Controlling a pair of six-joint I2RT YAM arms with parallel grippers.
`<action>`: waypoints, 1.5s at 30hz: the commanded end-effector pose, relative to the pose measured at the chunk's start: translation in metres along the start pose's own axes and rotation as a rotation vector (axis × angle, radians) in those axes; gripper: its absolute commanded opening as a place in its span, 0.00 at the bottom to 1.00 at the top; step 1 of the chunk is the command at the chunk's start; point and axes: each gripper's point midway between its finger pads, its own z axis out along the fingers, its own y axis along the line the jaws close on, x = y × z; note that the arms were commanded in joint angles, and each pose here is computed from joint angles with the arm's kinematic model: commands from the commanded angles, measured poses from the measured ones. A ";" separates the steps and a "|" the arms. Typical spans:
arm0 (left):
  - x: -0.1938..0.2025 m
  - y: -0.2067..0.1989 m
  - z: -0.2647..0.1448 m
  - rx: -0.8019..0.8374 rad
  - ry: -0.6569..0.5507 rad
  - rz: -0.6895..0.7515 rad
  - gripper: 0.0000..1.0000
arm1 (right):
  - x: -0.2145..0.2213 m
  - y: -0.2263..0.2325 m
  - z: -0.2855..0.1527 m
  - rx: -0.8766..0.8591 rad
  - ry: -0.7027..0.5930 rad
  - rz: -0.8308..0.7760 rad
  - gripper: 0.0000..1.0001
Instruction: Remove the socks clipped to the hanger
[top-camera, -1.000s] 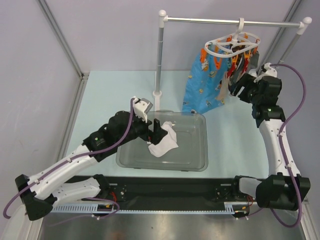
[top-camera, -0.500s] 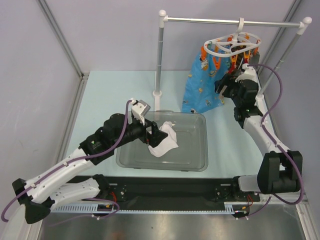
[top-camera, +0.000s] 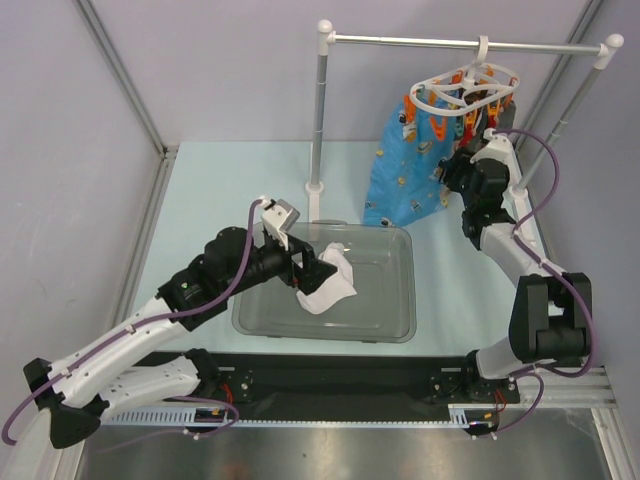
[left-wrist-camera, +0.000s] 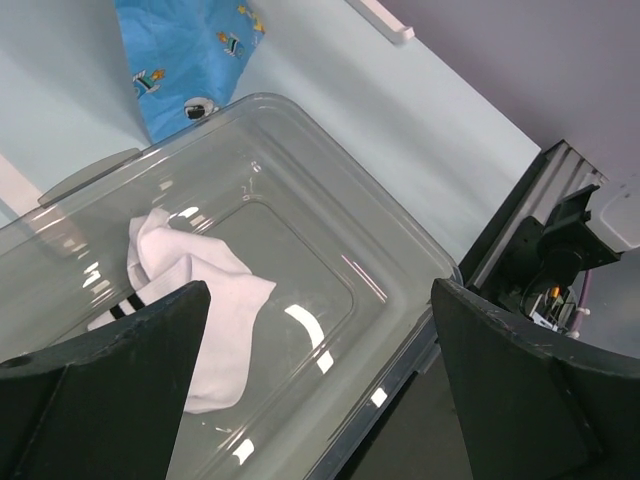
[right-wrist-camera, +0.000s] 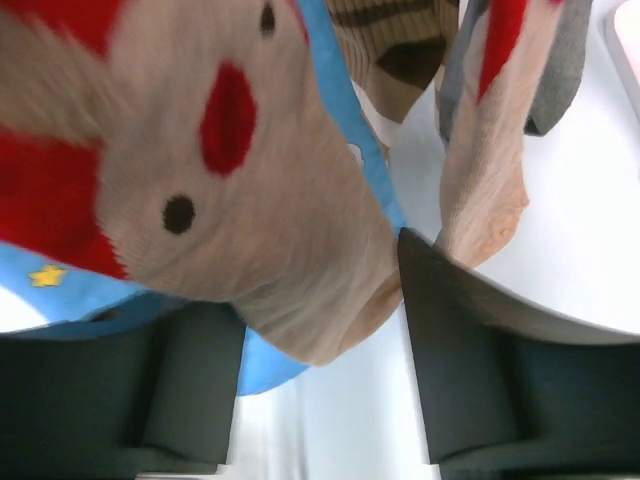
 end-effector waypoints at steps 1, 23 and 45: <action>-0.012 -0.008 0.004 0.048 -0.053 -0.007 0.98 | -0.013 0.006 0.009 -0.035 -0.063 -0.001 0.54; -0.072 -0.012 0.119 0.073 -0.252 0.104 0.90 | -0.049 0.077 -0.109 -0.327 0.191 0.201 0.00; -0.079 -0.072 0.227 0.161 -0.203 0.303 0.94 | -0.064 0.119 -0.164 -0.555 0.275 0.394 0.00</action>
